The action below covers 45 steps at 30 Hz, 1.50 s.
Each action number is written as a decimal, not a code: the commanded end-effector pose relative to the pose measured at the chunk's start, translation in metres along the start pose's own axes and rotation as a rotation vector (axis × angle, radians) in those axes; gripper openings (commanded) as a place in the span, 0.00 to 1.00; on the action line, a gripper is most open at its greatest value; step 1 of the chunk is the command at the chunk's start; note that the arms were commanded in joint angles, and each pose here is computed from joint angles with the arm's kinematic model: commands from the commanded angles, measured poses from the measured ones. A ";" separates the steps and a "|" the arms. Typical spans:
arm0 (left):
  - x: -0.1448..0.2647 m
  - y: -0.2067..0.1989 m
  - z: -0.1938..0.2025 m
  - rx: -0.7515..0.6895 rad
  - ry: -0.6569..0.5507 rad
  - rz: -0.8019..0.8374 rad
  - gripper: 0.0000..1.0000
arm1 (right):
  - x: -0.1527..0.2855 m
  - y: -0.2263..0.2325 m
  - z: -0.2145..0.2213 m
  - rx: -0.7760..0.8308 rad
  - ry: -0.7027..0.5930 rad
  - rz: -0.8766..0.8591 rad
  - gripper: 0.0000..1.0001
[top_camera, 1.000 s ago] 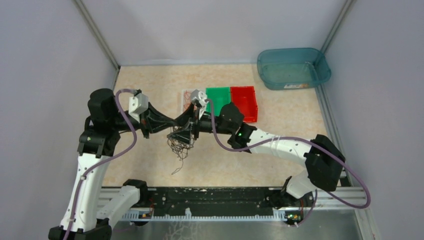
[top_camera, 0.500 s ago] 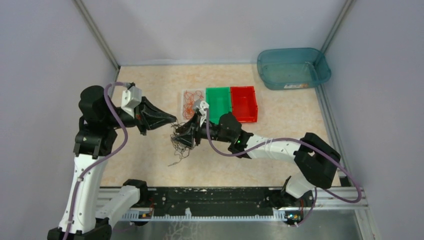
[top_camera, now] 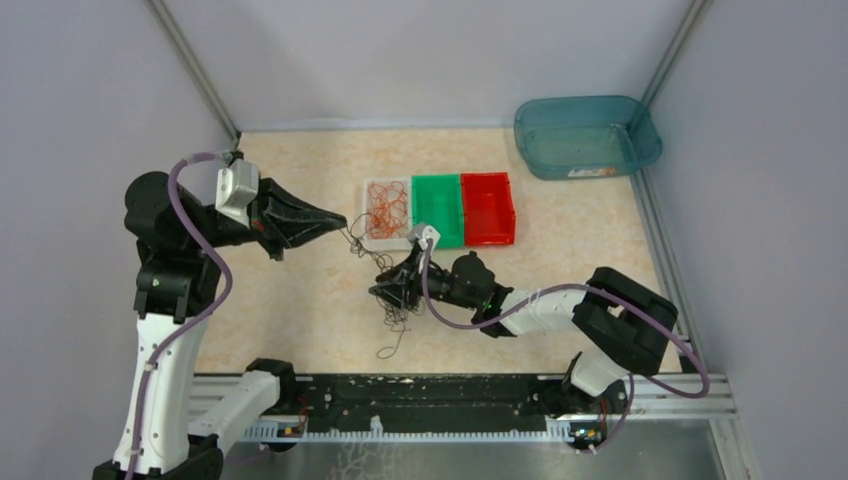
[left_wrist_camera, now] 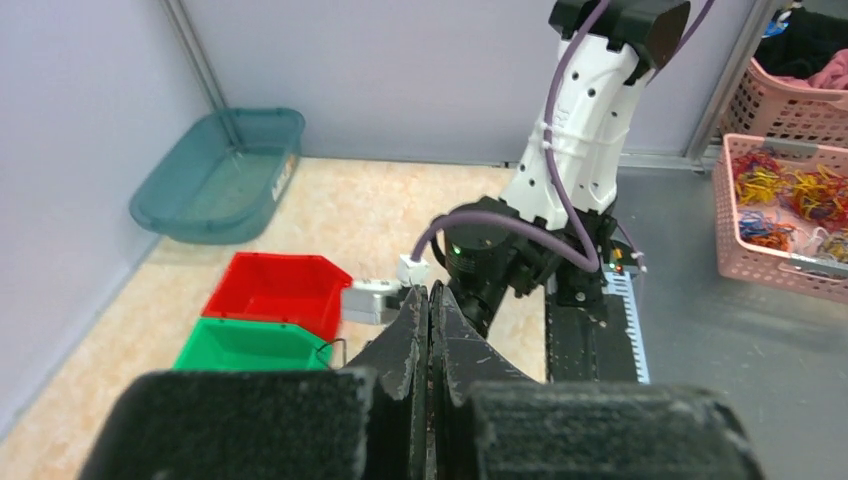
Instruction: Untangle the cables
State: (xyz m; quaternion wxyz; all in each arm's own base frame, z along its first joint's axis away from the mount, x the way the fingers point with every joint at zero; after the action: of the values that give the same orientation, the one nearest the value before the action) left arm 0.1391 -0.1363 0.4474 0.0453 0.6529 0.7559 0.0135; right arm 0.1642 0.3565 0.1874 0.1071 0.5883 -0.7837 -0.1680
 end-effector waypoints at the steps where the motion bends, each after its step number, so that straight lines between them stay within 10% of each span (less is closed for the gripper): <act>1: 0.001 -0.004 -0.041 -0.153 -0.079 -0.057 0.00 | 0.011 -0.005 0.008 -0.025 -0.054 0.038 0.39; 23: 0.063 0.026 -0.182 -0.790 -0.483 -0.852 0.00 | 0.062 -0.027 0.064 -0.134 -0.043 0.188 0.43; 33: 0.037 0.026 -0.152 -0.604 -0.358 -0.634 0.00 | 0.074 -0.026 0.043 -0.041 -0.065 0.242 0.63; 45: 0.001 0.015 -0.019 -0.056 -0.079 -0.176 0.00 | 0.068 0.022 -0.083 0.153 -0.198 0.142 0.99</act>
State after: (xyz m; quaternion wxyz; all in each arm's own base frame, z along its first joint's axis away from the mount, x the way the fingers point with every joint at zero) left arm 0.1620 -0.1251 0.4935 0.1594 0.5224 0.8369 0.0366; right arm 0.1551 0.2848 0.2219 0.0416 0.4983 -0.8481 -0.1753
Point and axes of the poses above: each gripper's point midway between its finger pads, its own x axis back along the fingers, its own y axis along the line the jaws close on, z = x × y, the point moved 6 cm from there along x, back along the fingers, and after that the axes turned 1 degree about -x, right-handed, at the moved point
